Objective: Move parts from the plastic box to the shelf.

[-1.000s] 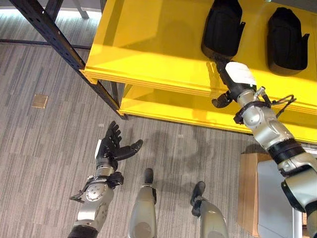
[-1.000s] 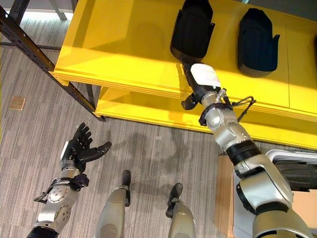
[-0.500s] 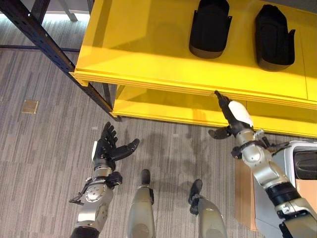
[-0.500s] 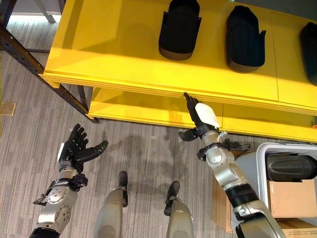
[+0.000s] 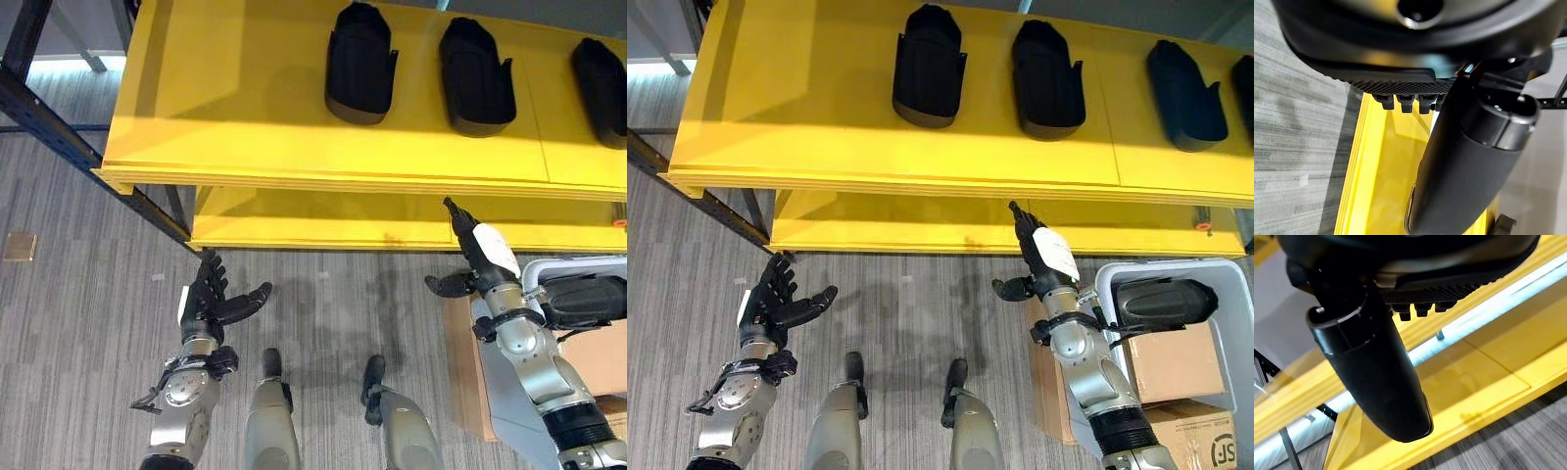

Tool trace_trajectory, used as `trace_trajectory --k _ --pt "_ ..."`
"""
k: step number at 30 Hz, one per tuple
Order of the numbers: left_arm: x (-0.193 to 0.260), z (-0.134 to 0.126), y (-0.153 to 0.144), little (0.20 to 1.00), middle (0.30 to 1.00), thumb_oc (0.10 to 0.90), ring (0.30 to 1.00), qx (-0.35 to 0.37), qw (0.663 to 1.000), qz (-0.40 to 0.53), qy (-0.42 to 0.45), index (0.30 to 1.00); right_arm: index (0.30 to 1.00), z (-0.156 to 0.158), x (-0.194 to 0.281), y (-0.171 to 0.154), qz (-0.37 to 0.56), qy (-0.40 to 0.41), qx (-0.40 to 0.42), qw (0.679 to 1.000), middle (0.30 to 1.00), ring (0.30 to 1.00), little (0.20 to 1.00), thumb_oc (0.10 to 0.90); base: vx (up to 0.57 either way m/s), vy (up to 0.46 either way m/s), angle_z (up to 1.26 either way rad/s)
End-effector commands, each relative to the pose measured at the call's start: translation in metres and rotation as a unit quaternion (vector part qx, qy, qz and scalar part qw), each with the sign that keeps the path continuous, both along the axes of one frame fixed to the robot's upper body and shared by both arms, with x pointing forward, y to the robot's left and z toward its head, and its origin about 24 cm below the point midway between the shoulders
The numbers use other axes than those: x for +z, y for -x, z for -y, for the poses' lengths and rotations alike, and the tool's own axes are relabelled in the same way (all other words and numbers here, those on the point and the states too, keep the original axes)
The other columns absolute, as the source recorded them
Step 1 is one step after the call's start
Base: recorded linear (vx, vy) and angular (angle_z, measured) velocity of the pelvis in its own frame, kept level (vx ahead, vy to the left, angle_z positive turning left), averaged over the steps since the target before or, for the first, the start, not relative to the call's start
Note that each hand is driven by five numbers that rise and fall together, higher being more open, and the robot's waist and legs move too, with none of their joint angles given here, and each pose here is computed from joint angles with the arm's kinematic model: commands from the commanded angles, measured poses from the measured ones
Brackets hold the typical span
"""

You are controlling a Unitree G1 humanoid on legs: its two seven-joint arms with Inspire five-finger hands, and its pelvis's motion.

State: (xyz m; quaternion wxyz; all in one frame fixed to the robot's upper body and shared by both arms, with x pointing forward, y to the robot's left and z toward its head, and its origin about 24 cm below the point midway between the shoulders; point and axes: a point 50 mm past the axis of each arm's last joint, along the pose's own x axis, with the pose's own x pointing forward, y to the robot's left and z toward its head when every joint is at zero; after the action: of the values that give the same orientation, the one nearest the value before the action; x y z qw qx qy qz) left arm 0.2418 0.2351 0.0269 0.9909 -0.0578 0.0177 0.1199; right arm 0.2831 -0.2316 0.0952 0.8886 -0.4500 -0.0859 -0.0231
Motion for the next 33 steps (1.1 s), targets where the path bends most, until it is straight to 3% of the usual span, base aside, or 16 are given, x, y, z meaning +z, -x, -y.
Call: trace_trajectory --k 1,7,14,21,33 --pt "0.018 -0.008 0.007 1.0 1.0 0.9 1.0 0.001 0.998 0.056 -0.038 1.0 1.0 -0.003 0.027 0.011 0.097 -0.042 0.016 0.994 1.0 1.0 1.0 0.9 0.0 0.002 -0.05" --pt "0.006 -0.005 0.014 1.0 1.0 0.9 1.0 -0.005 0.999 0.035 -0.029 1.0 1.0 -0.008 0.002 0.041 0.064 -0.18 0.041 0.981 1.0 1.0 1.0 0.9 0.05 0.008 -0.18" --pt "0.001 0.003 0.01 1.0 1.0 0.9 1.0 -0.021 0.999 0.034 -0.015 1.0 1.0 -0.029 -0.03 0.054 -0.013 -0.361 0.092 0.928 1.0 1.0 1.0 0.9 0.01 -0.018 -0.26" --pt "0.003 0.015 0.005 1.0 1.0 0.9 1.0 -0.045 0.998 0.049 0.002 1.0 1.0 -0.037 -0.02 0.056 -0.006 -0.379 0.137 0.915 1.0 1.0 1.0 0.9 -0.07 -0.134 -0.2" --pt "0.009 0.027 0.002 1.0 1.0 0.9 1.0 -0.058 0.995 0.076 0.035 1.0 1.0 -0.025 -0.024 0.059 -0.013 -0.352 0.121 0.928 1.0 1.0 1.0 0.9 -0.01 -0.108 -0.1"
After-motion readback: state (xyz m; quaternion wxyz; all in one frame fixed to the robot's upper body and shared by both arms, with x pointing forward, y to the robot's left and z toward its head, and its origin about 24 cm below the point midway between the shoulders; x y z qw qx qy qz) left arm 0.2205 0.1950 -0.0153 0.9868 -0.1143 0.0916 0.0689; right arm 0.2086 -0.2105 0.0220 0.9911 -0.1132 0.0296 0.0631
